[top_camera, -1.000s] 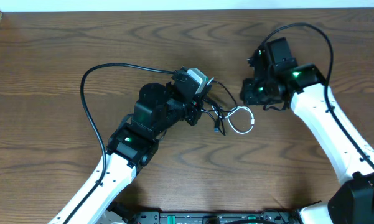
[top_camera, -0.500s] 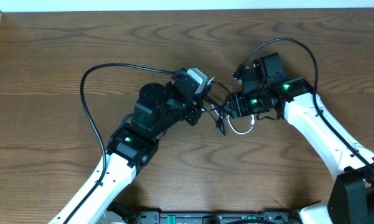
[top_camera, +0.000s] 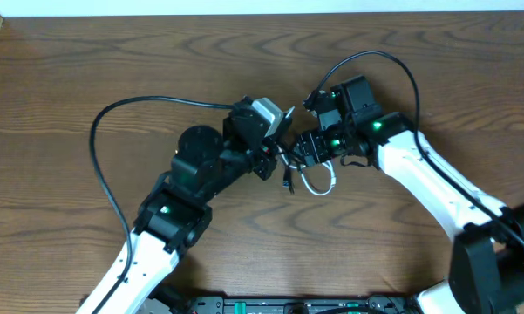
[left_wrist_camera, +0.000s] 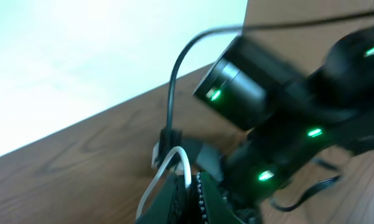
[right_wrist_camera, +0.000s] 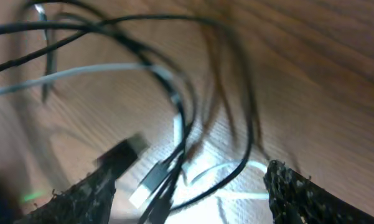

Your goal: Untangle cables

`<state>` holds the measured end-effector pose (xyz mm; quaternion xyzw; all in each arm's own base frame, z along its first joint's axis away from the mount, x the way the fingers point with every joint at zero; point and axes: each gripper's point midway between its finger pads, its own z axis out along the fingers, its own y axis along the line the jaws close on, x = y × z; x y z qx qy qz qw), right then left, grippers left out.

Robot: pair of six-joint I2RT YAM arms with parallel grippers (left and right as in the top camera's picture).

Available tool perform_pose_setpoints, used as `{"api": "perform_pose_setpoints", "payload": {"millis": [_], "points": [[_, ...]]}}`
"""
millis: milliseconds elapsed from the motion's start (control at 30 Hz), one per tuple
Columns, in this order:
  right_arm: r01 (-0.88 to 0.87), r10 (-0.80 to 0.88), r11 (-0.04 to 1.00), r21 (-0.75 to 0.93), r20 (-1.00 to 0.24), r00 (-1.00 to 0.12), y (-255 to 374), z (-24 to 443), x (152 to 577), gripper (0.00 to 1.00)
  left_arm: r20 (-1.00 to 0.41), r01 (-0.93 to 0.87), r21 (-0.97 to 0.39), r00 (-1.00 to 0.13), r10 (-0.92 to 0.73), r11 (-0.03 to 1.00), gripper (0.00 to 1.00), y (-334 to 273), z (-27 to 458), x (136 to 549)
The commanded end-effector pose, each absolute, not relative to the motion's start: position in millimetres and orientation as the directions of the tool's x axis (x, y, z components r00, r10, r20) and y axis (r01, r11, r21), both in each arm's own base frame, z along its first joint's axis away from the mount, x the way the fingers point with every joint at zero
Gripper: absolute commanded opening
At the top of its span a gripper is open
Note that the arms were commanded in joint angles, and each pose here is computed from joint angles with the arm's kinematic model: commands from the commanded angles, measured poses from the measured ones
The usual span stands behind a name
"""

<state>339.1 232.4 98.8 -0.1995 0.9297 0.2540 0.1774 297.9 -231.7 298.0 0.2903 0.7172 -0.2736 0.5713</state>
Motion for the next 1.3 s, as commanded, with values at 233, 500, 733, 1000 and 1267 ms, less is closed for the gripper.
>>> {"api": "perform_pose_setpoints", "payload": {"millis": [233,500,733,1000,1267], "points": [[-0.529,-0.355,0.705,0.473,-0.412,-0.840,263,86,320,0.84,-0.986,0.705,-0.045,-0.146,0.083,0.708,0.08,-222,320,296],[-0.515,-0.376,0.700,0.494,-0.358,-0.855,260,82,306,0.82,-0.986,0.688,-0.036,-0.143,0.087,0.725,0.08,-219,320,299],[-0.484,-0.384,0.749,0.452,-0.300,-0.873,248,71,299,0.01,-0.988,0.656,-0.023,-0.130,0.083,0.755,0.08,-214,323,305],[-0.426,-0.385,0.786,0.448,-0.184,-0.904,234,63,278,0.10,-0.988,0.614,-0.003,-0.123,0.092,0.789,0.08,-206,323,311],[-0.371,-0.345,0.827,0.421,-0.140,-0.928,225,59,277,0.83,-0.988,0.613,0.001,-0.121,0.095,0.790,0.08,-206,323,311]]}}
